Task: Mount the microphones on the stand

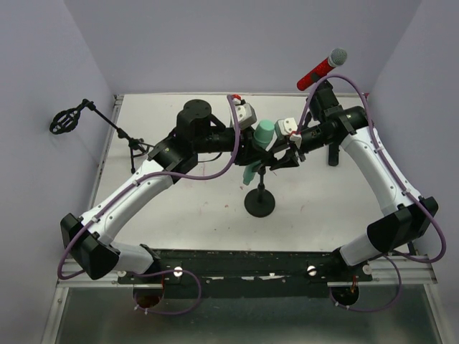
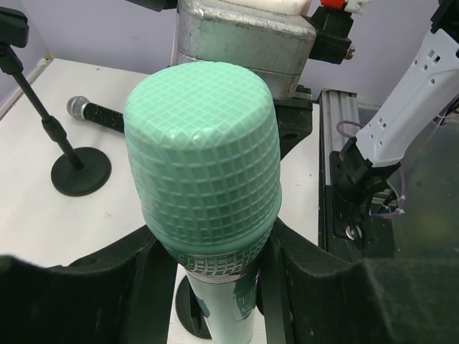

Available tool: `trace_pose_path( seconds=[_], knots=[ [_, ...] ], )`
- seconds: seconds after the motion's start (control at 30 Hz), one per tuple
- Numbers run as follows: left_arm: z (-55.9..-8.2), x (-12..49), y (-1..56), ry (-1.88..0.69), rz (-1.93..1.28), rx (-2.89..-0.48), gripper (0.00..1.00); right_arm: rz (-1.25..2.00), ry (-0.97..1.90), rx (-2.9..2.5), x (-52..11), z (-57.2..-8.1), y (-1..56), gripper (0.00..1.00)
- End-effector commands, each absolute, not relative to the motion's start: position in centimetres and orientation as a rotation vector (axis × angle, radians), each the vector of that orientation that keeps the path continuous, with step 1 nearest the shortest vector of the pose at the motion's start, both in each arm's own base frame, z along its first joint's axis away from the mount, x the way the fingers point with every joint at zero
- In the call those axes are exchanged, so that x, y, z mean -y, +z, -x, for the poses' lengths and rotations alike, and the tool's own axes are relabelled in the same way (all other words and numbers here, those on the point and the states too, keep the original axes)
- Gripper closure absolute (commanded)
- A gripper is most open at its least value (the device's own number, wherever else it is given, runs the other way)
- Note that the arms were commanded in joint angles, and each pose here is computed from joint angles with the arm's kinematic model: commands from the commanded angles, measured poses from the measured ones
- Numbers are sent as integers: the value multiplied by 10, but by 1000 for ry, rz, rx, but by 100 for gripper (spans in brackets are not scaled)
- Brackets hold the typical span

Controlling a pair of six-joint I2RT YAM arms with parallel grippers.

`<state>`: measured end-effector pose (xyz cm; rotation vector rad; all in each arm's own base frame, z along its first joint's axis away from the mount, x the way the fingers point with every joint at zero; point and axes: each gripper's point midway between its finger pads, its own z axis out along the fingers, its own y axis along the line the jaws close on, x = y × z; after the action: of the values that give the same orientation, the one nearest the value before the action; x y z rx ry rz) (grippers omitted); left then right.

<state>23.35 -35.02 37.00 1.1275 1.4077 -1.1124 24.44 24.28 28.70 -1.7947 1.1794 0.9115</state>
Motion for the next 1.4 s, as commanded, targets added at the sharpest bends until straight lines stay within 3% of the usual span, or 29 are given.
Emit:
trace_pose_path(
  seconds=[0.0, 0.13, 0.4, 0.6, 0.83, 1.07, 1.13, 1.37],
  knots=[
    [-255, 351, 324, -1022, -1093, -1536, 100, 1779, 1062, -1125, -253, -211, 297, 88],
    [-253, 351, 324, -1021, -1096, -1536, 100, 1775, 1075, -1133, -253, -209, 295, 86],
    [-254, 350, 328, -1013, -1085, -1533, 99, 1769, 1084, -1132, -252, -206, 295, 55],
    [-255, 349, 335, -1010, -1065, -1538, 91, 1766, 1091, -1134, -252, -203, 293, 42],
    [-256, 347, 345, -1003, -1035, -1542, 67, 1744, 1088, -1146, -252, -204, 295, 28],
    [-259, 341, 353, -982, -972, -1556, 32, 1718, 1079, -1166, -253, -206, 297, 5],
    [-259, 339, 357, -977, -962, -1546, 27, 1709, 1077, -1176, -253, -207, 296, 0],
    [-250, 333, 380, -989, -940, -1482, 19, 1667, 1039, -1209, -248, -214, 297, 1]
  ],
)
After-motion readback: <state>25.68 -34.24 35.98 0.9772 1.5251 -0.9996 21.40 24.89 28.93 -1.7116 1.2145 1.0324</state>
